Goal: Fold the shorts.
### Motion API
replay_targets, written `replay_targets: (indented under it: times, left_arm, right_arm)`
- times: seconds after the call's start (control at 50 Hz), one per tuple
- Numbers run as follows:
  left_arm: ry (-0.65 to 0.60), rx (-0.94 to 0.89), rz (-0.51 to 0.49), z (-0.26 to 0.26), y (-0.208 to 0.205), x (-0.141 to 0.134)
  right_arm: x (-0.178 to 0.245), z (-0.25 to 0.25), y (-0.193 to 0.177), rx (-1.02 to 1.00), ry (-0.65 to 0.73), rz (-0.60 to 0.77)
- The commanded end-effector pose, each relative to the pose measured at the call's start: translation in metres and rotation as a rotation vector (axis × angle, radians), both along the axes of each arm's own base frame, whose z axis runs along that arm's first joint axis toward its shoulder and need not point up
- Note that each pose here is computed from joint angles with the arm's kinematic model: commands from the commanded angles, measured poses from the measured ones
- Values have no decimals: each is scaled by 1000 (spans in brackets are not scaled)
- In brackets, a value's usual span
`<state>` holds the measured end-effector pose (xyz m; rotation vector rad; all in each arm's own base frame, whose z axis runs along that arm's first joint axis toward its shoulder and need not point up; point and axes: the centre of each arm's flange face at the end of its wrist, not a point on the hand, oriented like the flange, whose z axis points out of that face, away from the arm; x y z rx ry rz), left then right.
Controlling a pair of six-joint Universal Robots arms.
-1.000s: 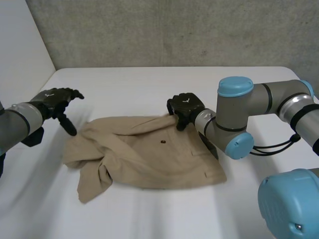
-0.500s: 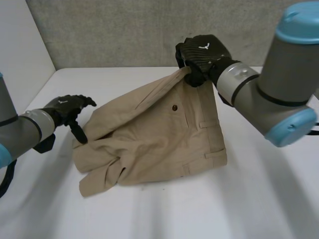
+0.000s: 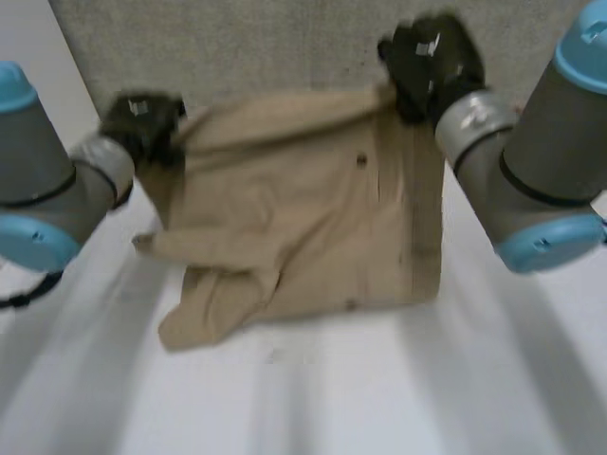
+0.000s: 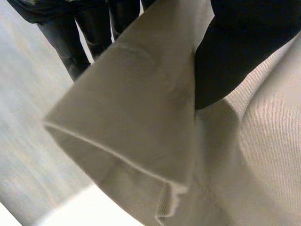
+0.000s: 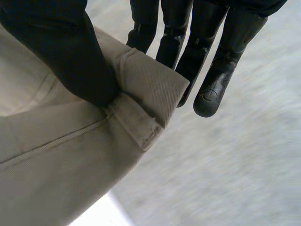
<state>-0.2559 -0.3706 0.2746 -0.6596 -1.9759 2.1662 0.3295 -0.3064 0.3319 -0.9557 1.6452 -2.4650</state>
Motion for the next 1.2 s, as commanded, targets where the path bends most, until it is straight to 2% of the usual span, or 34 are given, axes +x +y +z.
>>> replay_targets:
  times: [0.02, 0.12, 0.24, 0.32, 0.4, 0.5, 0.62, 0.7, 0.86, 1.2]
  left_arm:
    - [194, -406, -1, 109, 28, -19]
    - [262, -399, -25, 108, 46, -14]
    - [229, -284, -14, 72, 58, -6]
    - [180, -156, -15, 31, 69, -3]
    - [118, 6, -14, -16, 86, 3]
    - [39, 198, -38, -65, 109, 6]
    - [-16, 310, -34, -98, 109, 8]
    - [-39, 318, -36, -99, 110, 9]
    - [-66, 313, -59, -87, 128, 12]
    - [-86, 363, -44, -99, 156, 26]
  right_arm:
    - [1, 76, -5, -363, -229, -32]
    - [-1, 69, 0, -326, -206, -26]
    - [-7, 33, 9, -197, -123, -32]
    - [-17, -7, 21, -18, -4, -35]
    - [-30, -65, 44, 260, 148, -22]
    - [-44, -110, 62, 475, 257, -2]
    - [-55, -146, 53, 618, 194, -12]
    - [-62, -151, 47, 717, 46, -15]
    - [-75, -156, 39, 838, -134, -20]
    - [-74, -164, 44, 875, -137, -4]
